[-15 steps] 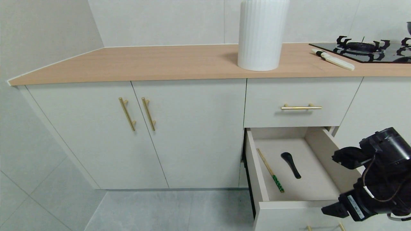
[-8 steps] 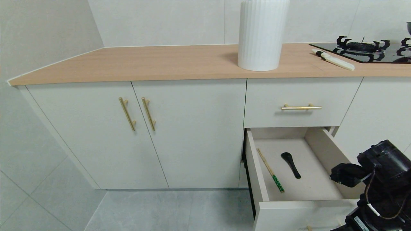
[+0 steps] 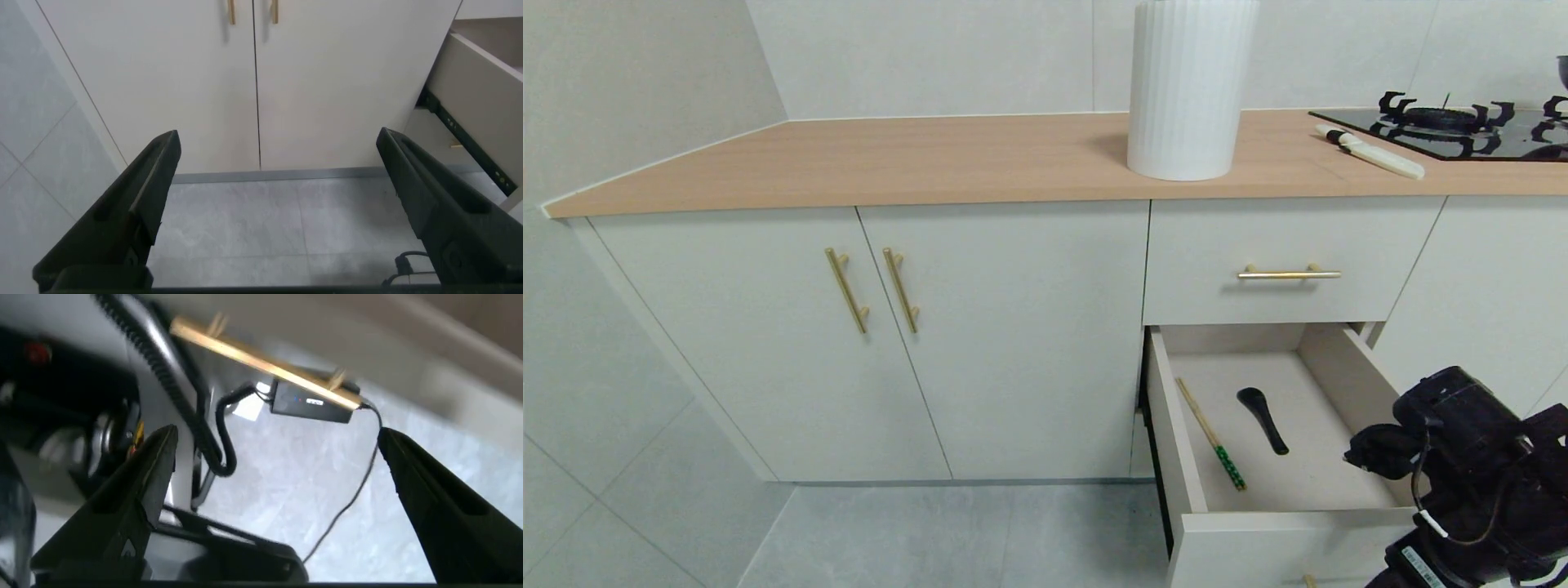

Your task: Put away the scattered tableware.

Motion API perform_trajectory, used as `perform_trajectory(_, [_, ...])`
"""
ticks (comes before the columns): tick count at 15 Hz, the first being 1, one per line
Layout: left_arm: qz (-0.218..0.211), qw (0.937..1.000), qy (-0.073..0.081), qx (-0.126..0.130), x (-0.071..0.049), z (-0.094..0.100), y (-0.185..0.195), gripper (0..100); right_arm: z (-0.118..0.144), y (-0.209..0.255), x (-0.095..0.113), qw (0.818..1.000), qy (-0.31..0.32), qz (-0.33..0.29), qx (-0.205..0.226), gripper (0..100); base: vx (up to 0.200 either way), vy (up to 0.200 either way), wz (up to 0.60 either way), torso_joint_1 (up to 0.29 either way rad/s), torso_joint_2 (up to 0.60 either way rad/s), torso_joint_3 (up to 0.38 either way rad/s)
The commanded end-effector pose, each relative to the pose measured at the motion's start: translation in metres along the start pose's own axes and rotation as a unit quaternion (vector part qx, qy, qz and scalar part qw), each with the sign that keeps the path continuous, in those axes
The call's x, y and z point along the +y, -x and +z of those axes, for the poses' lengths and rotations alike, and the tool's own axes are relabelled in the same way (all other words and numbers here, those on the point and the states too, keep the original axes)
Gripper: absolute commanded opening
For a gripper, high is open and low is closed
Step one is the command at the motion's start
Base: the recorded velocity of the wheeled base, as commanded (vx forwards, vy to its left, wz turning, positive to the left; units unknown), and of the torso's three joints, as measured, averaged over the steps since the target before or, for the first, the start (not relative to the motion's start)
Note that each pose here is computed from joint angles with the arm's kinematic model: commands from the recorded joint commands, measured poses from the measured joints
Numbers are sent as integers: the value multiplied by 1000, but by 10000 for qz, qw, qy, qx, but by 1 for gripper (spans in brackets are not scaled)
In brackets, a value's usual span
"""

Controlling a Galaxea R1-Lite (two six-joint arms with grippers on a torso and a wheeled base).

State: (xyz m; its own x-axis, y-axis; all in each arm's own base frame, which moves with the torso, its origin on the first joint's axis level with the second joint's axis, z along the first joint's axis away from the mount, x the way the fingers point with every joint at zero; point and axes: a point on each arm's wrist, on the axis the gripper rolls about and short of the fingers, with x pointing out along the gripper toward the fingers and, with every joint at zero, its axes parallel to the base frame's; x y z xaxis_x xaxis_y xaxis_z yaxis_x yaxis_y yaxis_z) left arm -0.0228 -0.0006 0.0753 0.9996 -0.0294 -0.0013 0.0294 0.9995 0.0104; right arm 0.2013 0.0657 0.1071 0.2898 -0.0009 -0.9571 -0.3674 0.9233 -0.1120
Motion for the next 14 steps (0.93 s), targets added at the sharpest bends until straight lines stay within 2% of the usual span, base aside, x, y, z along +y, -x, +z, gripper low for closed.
perform_trajectory(1, [1,10000,-2,1,0,0,0,100,11,-9,-4,9996,-283,-19,93,100,0,0,0,0,0,0])
perform_trajectory(7, [1,10000,-2,1,0,0,0,100,45,-19,-7,9889,-1463,-252,-36,100,0,0,0,0,0,0])
perform_trajectory(10, [1,10000,-2,1,0,0,0,100,51,-19,-8,9871,-1571,-262,-130,100,0,0,0,0,0,0])
perform_trajectory(14, [1,10000,-2,1,0,0,0,100,65,-25,-10,9807,-1802,-389,-655,100,0,0,0,0,0,0])
